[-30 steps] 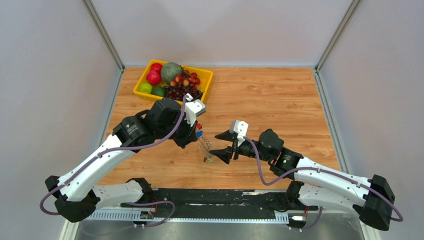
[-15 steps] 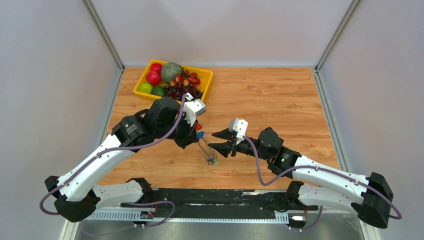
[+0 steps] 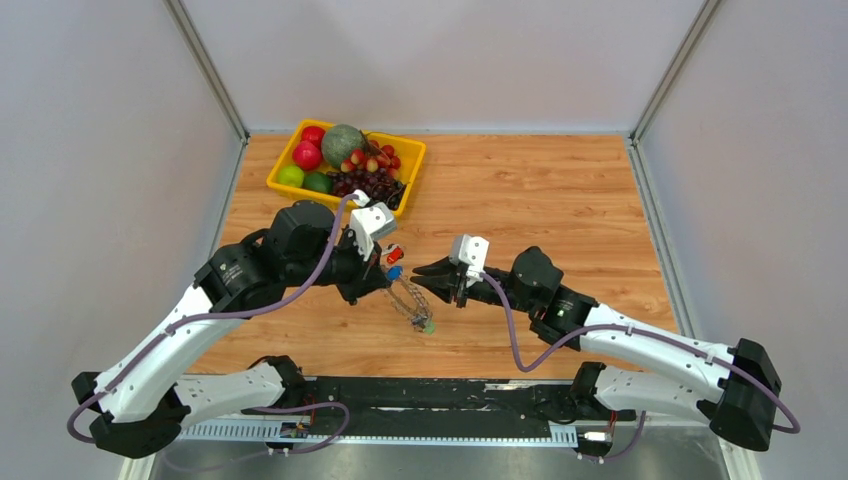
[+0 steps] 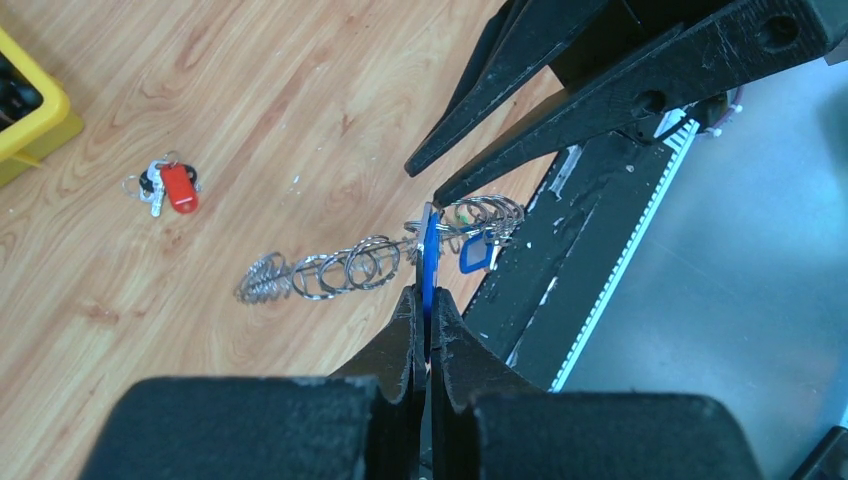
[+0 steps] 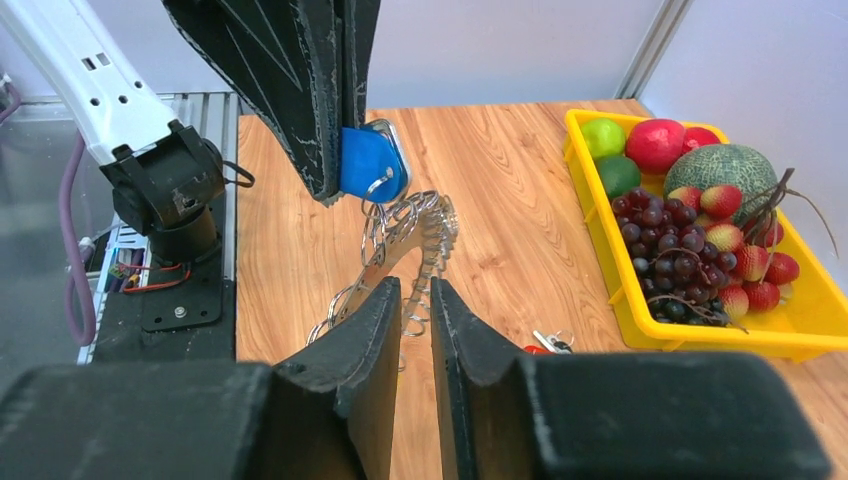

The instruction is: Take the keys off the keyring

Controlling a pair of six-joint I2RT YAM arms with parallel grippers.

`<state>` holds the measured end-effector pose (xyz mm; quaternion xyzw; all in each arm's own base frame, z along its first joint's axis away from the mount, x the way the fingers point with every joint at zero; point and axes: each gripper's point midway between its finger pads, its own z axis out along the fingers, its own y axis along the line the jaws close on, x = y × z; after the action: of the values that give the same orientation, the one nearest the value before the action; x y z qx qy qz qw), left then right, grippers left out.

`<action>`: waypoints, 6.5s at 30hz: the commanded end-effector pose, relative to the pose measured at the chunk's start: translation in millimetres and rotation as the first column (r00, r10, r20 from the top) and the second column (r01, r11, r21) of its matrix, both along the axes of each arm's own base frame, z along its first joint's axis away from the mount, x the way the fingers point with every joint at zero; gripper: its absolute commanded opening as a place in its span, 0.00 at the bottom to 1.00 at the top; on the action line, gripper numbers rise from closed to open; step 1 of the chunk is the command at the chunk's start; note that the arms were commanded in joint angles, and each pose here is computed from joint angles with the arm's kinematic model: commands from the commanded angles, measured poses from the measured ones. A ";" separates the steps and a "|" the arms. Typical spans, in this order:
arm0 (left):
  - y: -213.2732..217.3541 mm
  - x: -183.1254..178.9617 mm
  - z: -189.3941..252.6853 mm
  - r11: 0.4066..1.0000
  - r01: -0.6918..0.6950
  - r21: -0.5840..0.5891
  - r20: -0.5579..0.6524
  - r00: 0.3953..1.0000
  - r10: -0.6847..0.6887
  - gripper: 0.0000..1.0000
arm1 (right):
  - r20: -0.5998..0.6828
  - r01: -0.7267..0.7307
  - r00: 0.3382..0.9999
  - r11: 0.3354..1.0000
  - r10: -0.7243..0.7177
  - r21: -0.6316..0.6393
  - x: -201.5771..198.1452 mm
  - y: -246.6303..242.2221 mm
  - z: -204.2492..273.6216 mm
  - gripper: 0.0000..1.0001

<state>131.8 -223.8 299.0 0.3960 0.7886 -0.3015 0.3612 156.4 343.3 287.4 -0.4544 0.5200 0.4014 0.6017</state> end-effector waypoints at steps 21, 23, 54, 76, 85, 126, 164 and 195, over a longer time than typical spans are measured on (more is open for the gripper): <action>-8.2 -4.9 18.4 0.994 0.081 -0.070 0.077 0.994 -0.075 0.00 | 0.090 -0.130 0.988 0.991 0.126 0.043 -16.9 14.0 42.7 0.24; -8.1 -5.6 17.8 0.994 0.085 -0.070 0.077 0.994 -0.079 0.00 | 0.090 -0.136 0.987 0.990 0.132 0.041 -16.6 16.4 43.0 0.24; -5.6 -2.7 4.0 0.997 0.063 -0.055 0.077 0.995 -0.058 0.00 | 0.044 -0.030 0.999 0.988 0.024 0.153 -5.7 3.2 62.0 0.00; -31.9 -11.2 2.2 0.972 0.149 -0.184 0.059 0.988 -0.140 0.00 | 0.003 0.000 1.000 0.959 0.000 0.282 -1.2 2.8 75.1 0.00; -33.3 0.5 2.9 0.974 0.123 -0.191 0.112 0.988 -0.103 0.00 | -0.081 0.001 0.996 0.965 0.021 0.263 -0.6 10.1 71.0 0.00; -2.4 25.7 10.7 0.976 -0.044 -0.213 0.267 0.958 0.101 0.00 | -0.701 0.395 0.645 0.918 -0.305 -0.036 36.0 -4.0 -4.8 0.08; -15.0 -30.3 61.5 0.901 0.397 -0.173 0.452 0.845 -0.286 0.00 | 0.058 -0.124 0.991 0.988 0.119 0.095 -39.6 -23.6 51.9 0.45; -13.9 -34.2 65.5 0.893 0.413 -0.181 0.463 0.836 -0.293 0.00 | 0.059 -0.289 0.957 0.951 0.284 0.107 -58.3 -0.9 71.6 0.31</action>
<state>101.8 -237.4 328.0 0.5329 0.6034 -0.3674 0.4658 106.2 342.0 331.9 -0.4997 0.4491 0.4844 0.5603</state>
